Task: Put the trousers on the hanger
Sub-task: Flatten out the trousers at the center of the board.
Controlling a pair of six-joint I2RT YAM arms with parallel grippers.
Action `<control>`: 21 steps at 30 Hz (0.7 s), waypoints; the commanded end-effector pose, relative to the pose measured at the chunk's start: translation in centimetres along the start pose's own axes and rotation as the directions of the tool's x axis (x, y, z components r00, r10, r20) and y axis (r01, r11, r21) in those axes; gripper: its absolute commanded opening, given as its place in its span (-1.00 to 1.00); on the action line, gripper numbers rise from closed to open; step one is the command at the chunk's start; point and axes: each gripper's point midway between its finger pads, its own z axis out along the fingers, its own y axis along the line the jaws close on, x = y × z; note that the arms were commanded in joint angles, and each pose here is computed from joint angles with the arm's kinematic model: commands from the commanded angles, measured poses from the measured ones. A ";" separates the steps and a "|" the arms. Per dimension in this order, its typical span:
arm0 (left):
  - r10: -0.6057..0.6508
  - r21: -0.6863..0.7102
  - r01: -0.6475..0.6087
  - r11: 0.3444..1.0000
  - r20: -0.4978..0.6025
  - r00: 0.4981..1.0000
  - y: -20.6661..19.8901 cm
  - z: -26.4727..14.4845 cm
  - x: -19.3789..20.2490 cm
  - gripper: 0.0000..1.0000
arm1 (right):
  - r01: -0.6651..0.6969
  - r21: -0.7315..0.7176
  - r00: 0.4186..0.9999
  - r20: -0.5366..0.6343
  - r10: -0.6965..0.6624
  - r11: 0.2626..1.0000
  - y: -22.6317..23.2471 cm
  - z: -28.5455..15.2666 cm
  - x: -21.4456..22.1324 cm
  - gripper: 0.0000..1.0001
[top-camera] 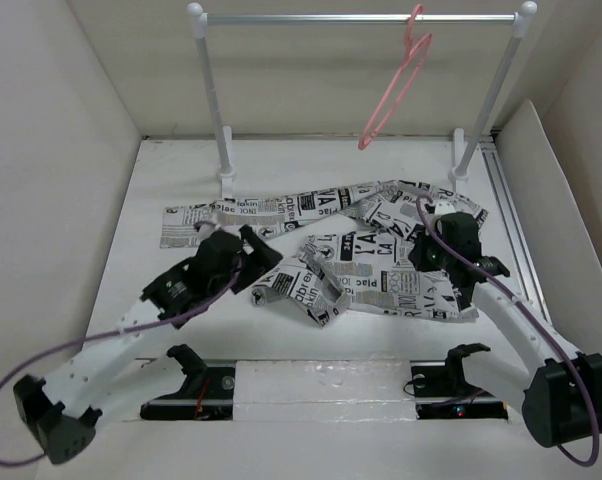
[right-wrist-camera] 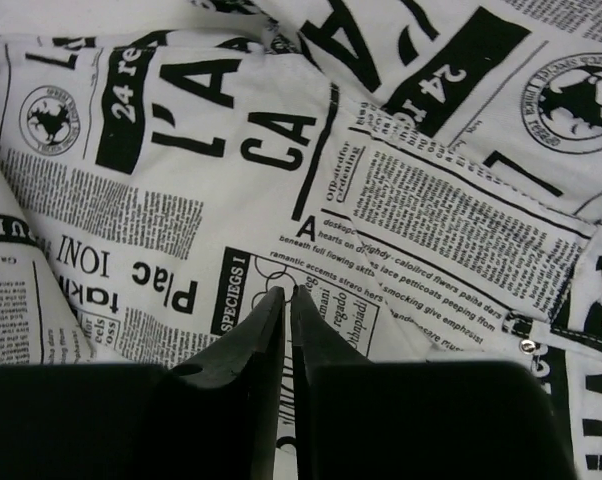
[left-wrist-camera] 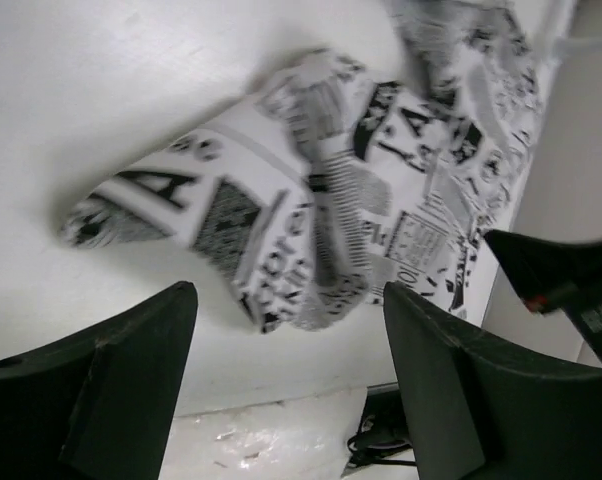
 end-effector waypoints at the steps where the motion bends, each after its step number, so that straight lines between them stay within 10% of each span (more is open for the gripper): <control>1: -0.288 -0.088 0.279 0.956 -0.104 0.952 6.5 1.5 3.9 0.42 | 0.074 -0.083 0.997 0.046 -0.070 0.994 2.3 -0.8 -1.8 -0.79; 6: -0.489 0.037 0.491 0.870 -0.053 0.871 7.2 1.0 2.6 0.98 | 0.138 -0.153 0.990 0.017 -0.137 0.978 4.2 -0.9 -0.6 -0.22; 16: -0.485 -0.005 0.485 0.874 -0.007 0.874 7.2 4.7 1.8 0.97 | 0.180 -0.241 0.981 -0.032 -0.194 0.954 7.6 -1.5 2.0 -0.09; 21: -0.473 -0.084 0.472 0.878 0.005 0.881 8.5 6.1 2.4 0.16 | 0.193 -0.238 0.979 -0.020 -0.204 0.952 7.9 -2.1 1.7 -0.10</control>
